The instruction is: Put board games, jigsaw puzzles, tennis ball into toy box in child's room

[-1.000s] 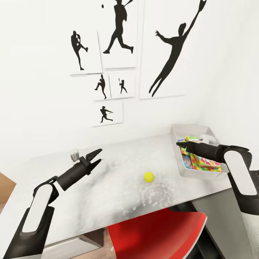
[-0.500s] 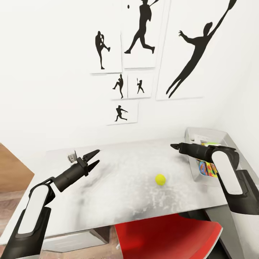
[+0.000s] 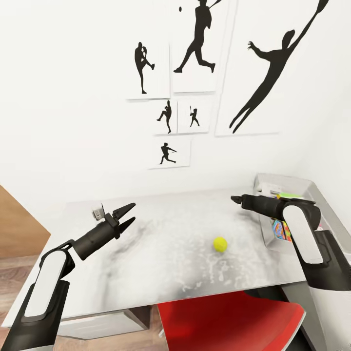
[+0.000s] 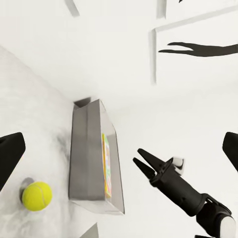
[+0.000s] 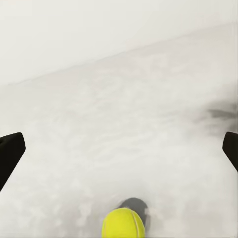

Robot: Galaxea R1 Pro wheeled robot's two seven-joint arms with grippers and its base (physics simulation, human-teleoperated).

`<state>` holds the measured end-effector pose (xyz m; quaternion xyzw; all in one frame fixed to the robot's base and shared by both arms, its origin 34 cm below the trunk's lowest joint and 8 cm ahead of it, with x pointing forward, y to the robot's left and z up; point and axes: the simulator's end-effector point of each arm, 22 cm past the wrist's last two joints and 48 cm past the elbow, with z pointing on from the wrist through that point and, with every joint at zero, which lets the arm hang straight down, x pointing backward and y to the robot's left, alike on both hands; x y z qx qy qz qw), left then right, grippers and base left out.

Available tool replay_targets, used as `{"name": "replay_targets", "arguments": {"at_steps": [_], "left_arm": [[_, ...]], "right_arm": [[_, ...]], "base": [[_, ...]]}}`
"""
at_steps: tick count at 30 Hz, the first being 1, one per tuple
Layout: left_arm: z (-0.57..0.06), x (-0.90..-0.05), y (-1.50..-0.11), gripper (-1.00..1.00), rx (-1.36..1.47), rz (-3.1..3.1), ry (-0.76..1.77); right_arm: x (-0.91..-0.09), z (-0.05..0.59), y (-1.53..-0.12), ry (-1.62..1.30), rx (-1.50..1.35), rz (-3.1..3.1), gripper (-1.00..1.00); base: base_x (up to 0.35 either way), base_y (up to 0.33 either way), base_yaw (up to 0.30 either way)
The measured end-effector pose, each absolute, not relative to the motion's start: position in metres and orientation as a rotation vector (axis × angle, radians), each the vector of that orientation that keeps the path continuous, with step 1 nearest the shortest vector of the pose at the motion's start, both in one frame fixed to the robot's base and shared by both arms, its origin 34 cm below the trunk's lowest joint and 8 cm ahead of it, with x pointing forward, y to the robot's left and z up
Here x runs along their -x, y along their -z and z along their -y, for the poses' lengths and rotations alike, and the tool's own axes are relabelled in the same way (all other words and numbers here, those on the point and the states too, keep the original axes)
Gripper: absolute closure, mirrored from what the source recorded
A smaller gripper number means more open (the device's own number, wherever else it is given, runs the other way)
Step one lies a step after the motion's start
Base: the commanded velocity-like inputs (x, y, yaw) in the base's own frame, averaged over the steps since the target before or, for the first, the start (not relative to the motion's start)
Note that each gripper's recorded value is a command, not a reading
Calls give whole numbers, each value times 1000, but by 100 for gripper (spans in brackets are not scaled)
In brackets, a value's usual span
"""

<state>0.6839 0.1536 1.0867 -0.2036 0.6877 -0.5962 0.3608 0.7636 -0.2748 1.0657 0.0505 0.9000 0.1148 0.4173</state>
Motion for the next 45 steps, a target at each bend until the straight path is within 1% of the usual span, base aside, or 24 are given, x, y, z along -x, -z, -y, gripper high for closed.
{"name": "replay_targets", "arguments": {"at_steps": [5, 10, 18, 23, 31, 45], "left_arm": [[-154, -684, -1086, -100, 528, -1775, 1535], [-154, -684, -1084, -100, 529, -1778, 1532], [-154, -685, -1085, -100, 529, -1778, 1532], [-154, -685, -1085, -100, 529, -1778, 1532], [-154, -684, -1084, -100, 528, -1780, 1531], [-153, -685, -1083, -100, 528, -1785, 1527]], "right_arm": [[-764, 271, -1046, -294, -142, -2307, -100], [-767, 254, -1016, -311, -142, -2386, -100], [-763, 244, -975, -263, -124, -2495, -100], [-760, 241, -966, -257, -116, -2518, -100], [-752, 217, -954, -256, -42, -2553, -100], [-739, 206, -938, -251, 4, -2587, -100]], "base": [[0, 0, 9], [0, 0, 4], [0, 0, 1], [0, 0, 0], [0, 0, 0], [0, 0, 0]]}}
